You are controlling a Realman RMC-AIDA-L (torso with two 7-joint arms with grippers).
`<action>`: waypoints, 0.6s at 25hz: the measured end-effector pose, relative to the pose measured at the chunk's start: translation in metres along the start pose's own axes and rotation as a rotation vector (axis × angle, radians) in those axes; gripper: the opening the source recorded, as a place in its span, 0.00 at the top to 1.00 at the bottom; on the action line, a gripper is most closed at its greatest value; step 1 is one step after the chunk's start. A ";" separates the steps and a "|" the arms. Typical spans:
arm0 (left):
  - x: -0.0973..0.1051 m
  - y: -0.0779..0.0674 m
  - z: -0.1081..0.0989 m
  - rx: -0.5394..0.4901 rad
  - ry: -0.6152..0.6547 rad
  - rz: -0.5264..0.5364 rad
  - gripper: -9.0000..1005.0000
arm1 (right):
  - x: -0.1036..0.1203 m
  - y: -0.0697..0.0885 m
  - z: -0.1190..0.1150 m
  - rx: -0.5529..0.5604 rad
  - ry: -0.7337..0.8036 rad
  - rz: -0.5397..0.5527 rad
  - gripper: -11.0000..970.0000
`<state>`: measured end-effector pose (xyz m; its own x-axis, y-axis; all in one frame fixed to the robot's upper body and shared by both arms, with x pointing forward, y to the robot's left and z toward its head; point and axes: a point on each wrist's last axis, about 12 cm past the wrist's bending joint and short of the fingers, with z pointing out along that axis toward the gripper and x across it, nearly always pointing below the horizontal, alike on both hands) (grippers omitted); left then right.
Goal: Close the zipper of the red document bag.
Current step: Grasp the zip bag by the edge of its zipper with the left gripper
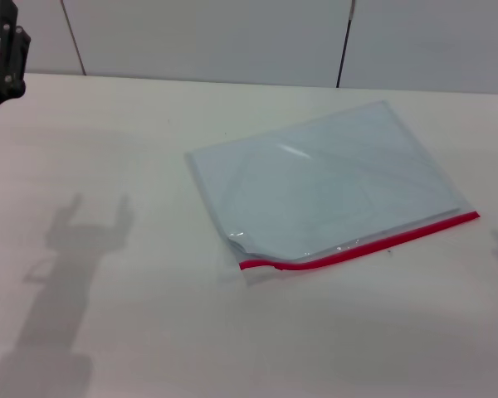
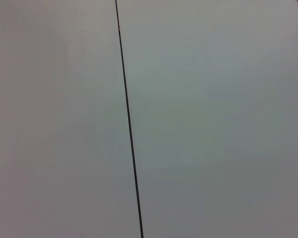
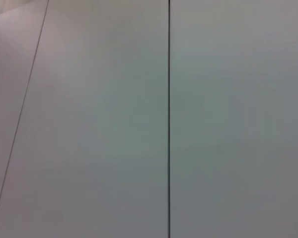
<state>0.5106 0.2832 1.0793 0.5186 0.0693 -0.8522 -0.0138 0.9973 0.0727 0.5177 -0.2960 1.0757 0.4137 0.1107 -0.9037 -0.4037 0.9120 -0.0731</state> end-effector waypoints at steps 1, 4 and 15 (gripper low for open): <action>0.000 0.000 0.000 0.000 0.000 0.000 0.31 | 0.000 0.000 0.000 0.001 0.000 0.000 0.16; 0.000 -0.001 0.000 0.011 0.000 0.003 0.31 | 0.000 0.000 0.000 0.000 -0.001 0.000 0.16; 0.002 -0.001 0.002 0.016 0.009 0.007 0.31 | 0.000 0.001 0.001 -0.003 -0.001 0.002 0.16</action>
<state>0.5135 0.2825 1.0788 0.5105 0.0765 -0.8565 -0.0040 0.9962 0.0866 0.5182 -0.2951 1.0760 0.4139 0.1128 -0.9033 -0.4067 0.9107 -0.0726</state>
